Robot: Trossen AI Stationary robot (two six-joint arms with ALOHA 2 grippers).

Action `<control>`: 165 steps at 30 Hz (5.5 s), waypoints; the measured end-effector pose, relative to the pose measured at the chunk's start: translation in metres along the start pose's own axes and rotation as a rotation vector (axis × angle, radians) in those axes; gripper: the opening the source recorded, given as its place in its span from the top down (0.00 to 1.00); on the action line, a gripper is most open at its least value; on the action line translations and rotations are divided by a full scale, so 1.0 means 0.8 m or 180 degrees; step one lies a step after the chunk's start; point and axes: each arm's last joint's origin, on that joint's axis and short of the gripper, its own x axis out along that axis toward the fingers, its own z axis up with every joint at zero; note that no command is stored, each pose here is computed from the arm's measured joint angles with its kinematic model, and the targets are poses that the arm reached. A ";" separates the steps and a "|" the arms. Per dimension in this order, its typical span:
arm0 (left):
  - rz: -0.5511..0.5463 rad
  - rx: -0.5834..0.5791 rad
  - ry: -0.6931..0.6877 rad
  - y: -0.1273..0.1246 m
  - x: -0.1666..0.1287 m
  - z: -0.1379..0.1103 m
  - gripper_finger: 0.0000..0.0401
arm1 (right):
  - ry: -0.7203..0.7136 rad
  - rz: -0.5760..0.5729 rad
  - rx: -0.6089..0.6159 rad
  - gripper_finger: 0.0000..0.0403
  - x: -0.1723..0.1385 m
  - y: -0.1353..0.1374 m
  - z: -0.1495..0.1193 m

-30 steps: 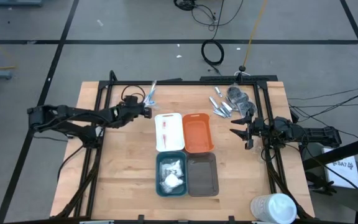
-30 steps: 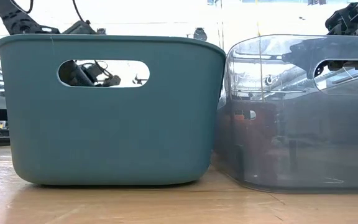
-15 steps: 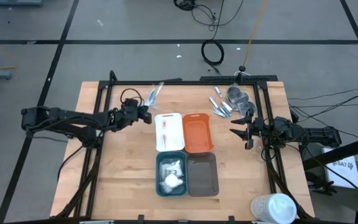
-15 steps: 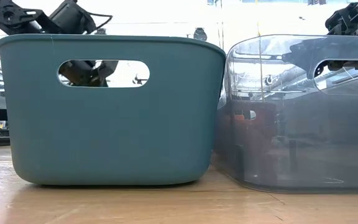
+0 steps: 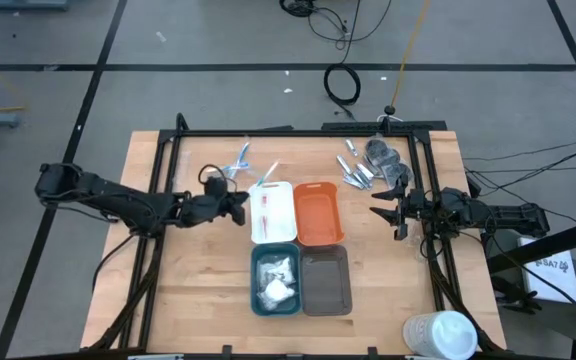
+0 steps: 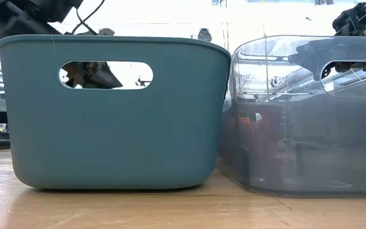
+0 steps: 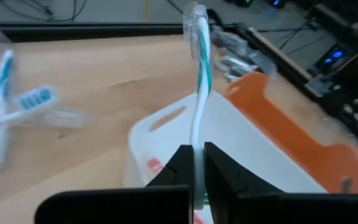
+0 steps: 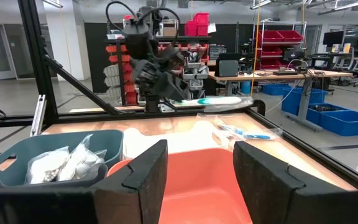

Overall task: Pick & Place Travel size toiletries
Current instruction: Put the green toothbrush into the white bin, then put the top blue toothbrush into the white bin

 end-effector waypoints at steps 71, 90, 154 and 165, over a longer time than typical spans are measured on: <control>-0.0265 -0.0764 -0.0083 -0.046 0.011 -0.113 0.75 | 0.0000 0.0000 -0.0001 0.57 0.000 0.000 0.000; -0.0628 0.0158 -0.0864 -0.062 -0.022 -0.016 0.65 | -0.0001 0.0000 -0.0001 0.57 0.000 0.000 0.000; 0.1550 0.0664 0.1245 0.187 0.066 0.043 0.36 | 0.0000 0.0001 0.0000 0.57 0.000 0.000 0.000; 0.1244 0.0661 0.1489 0.190 0.064 0.041 0.36 | -0.0002 0.0001 0.0000 0.57 0.000 0.000 0.000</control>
